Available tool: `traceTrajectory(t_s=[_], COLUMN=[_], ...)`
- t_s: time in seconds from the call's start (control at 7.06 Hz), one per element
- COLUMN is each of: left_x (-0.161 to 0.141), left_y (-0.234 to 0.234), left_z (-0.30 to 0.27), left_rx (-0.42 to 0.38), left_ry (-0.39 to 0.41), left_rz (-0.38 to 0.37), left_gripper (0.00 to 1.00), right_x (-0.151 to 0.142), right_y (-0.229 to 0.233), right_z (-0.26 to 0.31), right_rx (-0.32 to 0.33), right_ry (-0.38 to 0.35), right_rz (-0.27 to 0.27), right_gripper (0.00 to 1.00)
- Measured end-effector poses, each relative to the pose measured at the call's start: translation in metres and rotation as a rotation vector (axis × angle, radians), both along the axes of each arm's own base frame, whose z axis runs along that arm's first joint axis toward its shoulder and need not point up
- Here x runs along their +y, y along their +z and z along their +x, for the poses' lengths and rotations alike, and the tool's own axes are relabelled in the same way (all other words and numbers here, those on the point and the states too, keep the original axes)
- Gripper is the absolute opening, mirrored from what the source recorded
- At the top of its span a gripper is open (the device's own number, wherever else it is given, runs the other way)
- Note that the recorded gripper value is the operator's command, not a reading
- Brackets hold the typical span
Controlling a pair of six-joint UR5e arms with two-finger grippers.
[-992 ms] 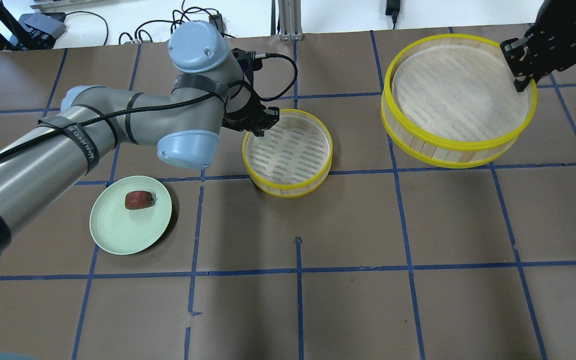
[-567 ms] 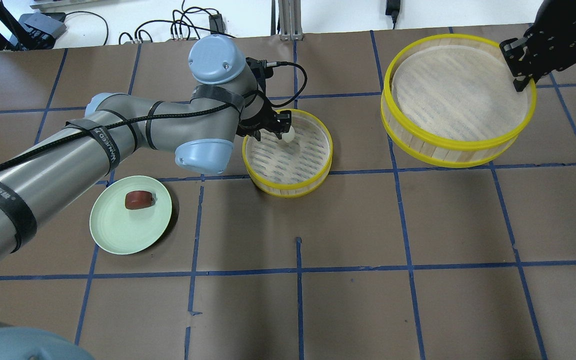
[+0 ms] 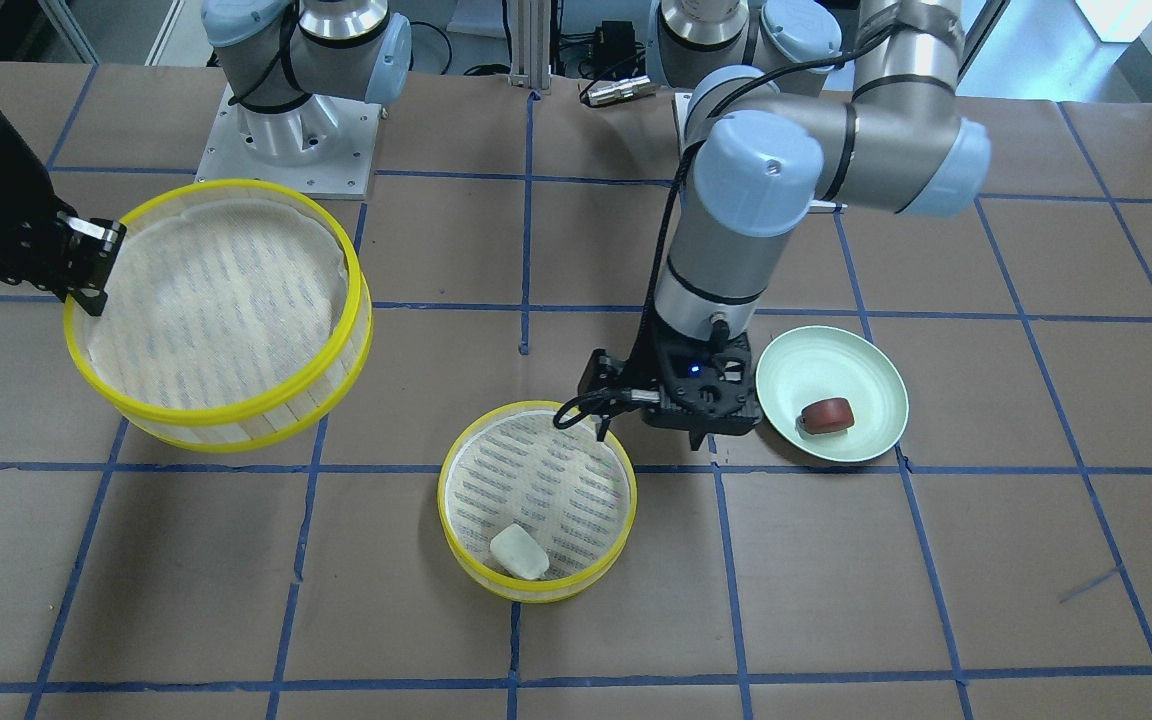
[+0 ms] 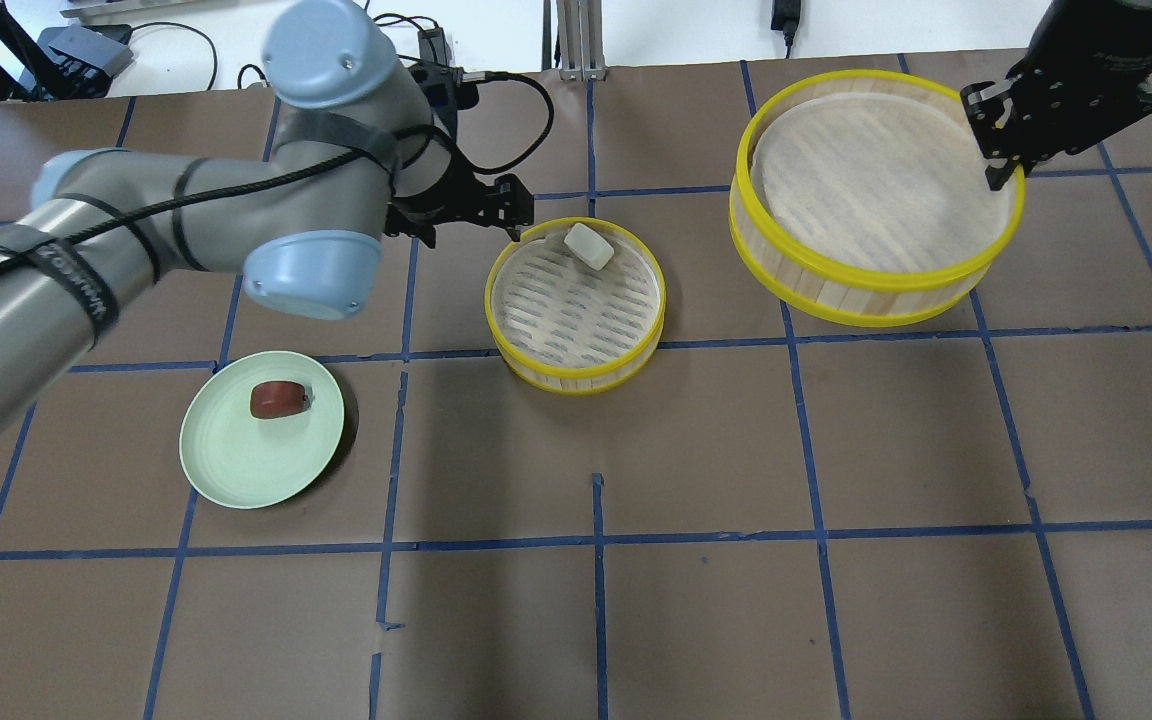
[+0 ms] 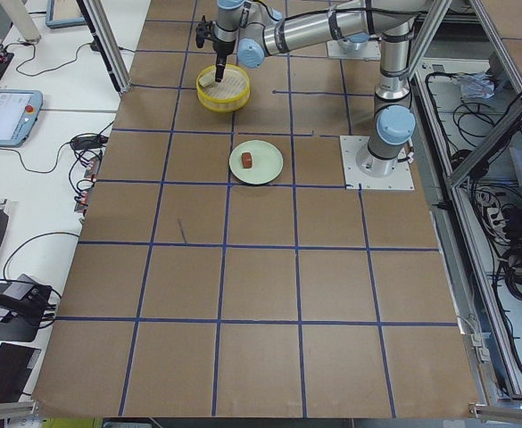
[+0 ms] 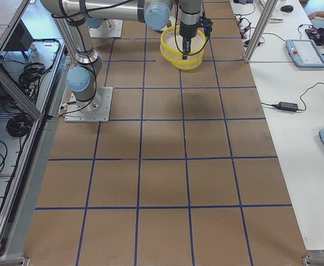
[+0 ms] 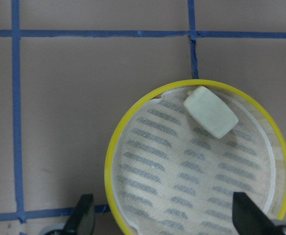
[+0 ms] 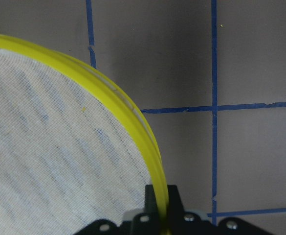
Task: Place buns in different layers of steamer
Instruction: 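Release the white bun into the lower tier and raise the left gripper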
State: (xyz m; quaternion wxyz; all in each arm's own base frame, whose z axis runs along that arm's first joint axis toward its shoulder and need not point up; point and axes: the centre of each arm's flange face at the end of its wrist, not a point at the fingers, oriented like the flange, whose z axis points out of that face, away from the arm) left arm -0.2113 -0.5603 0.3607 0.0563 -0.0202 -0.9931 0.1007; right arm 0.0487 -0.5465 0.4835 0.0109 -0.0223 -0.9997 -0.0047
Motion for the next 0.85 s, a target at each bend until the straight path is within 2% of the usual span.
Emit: traceTrajectory(t_s=[0.42, 0.85], left_x=[0.029, 0.072], left_y=[0.095, 0.145], left_z=[0.106, 0.133], left_rx=[-0.052, -0.089], left_ry=[-0.032, -0.067], left_rz=[0.110, 0.191], left_gripper=[1.00, 1.00], right_x=[-0.034, -0.046], right_y=[-0.067, -0.141], right_z=[0.129, 0.222], right_rx=[0.018, 0.028], right_ry=[-0.032, -0.094], right_rz=[-0.042, -0.049], right_gripper=[0.02, 0.02])
